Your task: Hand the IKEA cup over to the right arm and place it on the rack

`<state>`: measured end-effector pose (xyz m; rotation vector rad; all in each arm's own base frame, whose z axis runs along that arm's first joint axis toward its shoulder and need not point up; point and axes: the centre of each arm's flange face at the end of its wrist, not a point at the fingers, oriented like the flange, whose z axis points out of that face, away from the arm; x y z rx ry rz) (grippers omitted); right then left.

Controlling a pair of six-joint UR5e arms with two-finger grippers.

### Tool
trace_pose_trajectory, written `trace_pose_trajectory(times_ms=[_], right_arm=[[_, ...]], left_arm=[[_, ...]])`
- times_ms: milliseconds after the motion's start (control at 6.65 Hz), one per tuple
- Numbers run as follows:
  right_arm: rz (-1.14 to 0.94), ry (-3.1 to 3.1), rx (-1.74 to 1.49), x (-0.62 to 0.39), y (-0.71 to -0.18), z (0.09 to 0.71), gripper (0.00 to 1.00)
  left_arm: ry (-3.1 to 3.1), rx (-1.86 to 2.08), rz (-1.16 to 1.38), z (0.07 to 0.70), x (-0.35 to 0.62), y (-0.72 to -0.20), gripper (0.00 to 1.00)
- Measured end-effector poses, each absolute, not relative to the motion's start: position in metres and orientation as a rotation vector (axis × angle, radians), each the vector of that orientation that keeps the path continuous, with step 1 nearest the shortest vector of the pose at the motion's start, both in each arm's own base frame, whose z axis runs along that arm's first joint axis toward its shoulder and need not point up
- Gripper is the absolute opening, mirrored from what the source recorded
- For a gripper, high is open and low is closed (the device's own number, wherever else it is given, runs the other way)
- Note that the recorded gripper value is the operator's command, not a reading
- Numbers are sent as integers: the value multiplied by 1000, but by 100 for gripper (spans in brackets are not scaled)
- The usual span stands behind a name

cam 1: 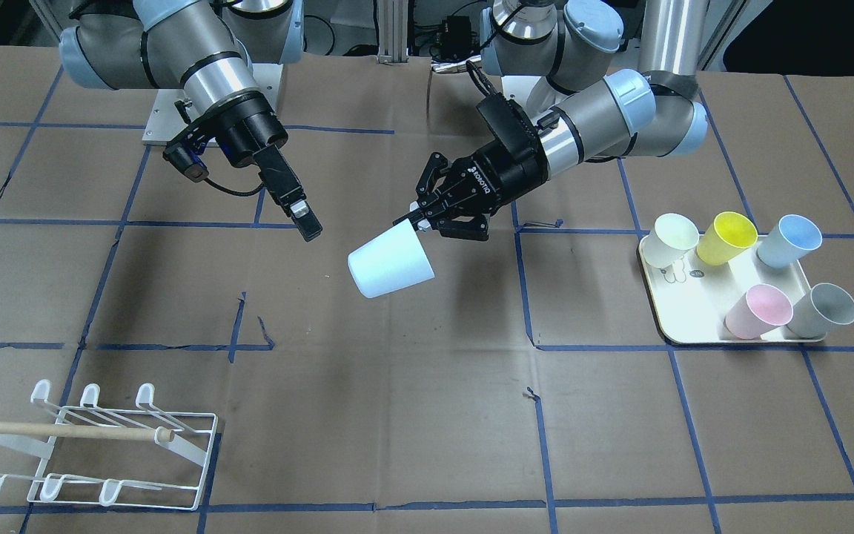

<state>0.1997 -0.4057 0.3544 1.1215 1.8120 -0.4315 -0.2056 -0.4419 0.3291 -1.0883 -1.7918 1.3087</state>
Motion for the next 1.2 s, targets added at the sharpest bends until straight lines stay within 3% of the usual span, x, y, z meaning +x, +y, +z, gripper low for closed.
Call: trace_pose_trajectory(times_ms=[1203], right_arm=[[-398,1831,1084,243,-447,356,96]], left_arm=[[-1800,-1085,1310,329,-205,-442,5]])
